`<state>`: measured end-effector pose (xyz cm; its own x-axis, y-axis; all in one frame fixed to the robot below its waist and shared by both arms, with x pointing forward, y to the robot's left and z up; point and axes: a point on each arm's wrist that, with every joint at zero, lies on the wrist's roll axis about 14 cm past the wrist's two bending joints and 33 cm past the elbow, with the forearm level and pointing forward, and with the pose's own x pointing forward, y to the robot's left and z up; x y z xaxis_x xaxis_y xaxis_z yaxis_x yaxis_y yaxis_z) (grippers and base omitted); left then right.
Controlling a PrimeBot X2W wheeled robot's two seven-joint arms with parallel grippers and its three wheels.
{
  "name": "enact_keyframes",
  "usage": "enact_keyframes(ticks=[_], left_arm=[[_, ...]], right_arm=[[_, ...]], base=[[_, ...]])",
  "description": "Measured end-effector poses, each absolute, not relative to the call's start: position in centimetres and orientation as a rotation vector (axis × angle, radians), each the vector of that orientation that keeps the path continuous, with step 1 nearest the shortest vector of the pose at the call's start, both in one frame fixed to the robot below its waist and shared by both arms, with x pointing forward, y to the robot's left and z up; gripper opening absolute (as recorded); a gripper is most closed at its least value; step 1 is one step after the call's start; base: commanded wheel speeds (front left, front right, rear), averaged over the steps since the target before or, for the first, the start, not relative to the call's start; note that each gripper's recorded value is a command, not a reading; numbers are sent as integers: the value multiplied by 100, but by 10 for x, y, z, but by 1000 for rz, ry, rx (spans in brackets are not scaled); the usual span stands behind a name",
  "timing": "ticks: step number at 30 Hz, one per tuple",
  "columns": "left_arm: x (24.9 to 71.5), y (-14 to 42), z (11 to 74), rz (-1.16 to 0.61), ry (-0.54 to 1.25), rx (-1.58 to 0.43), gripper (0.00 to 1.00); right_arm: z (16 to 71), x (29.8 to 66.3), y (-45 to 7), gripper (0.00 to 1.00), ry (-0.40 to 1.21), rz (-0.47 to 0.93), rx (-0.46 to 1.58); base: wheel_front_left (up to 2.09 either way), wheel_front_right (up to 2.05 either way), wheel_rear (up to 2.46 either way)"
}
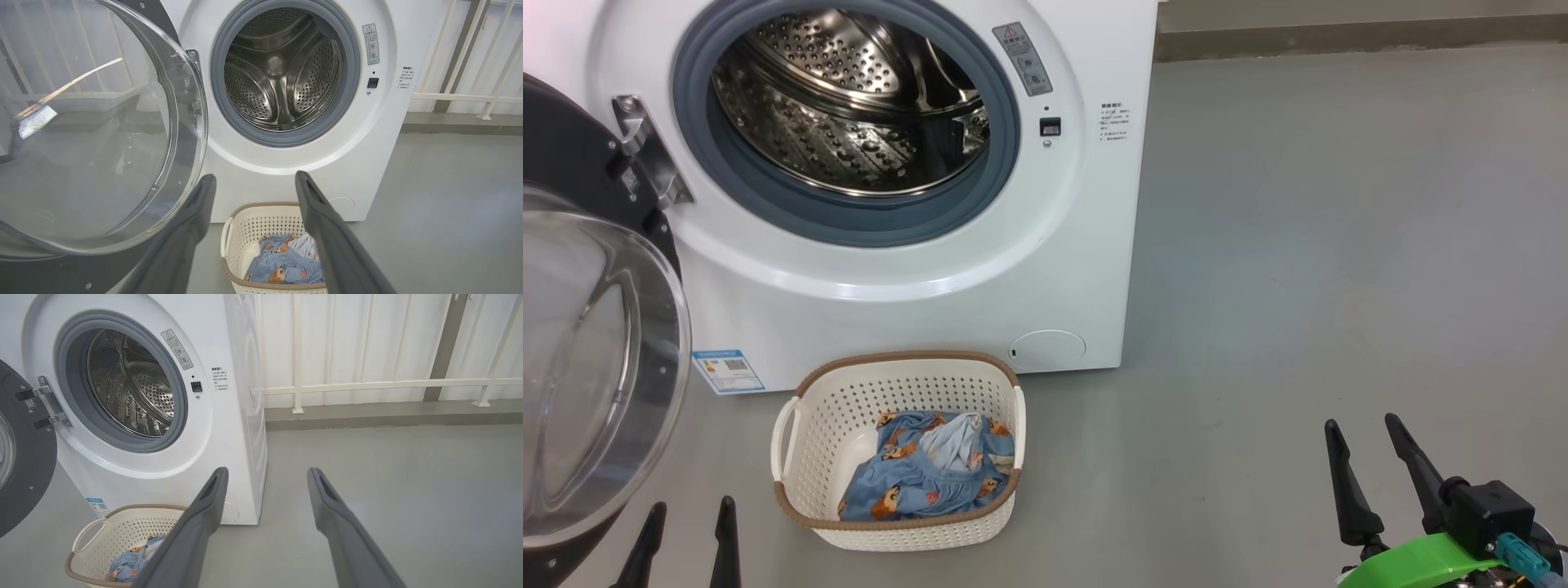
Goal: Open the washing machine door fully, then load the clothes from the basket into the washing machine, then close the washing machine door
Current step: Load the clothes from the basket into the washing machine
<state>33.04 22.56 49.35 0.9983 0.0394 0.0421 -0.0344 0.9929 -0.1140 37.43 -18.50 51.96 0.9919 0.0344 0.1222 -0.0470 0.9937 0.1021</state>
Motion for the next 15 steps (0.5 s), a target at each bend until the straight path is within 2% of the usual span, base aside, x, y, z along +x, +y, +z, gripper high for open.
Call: enact_keyframes(ticks=[9, 15], left_arm=[[331, 226, 492, 38, -40, -119, 100], [331, 227, 490, 39, -34, -119, 100]], right_arm=[[518, 375, -185, 100, -117, 39, 106], [517, 375, -185, 100, -114, 39, 109]], base=[[6, -6, 0], [92, -92, 0]])
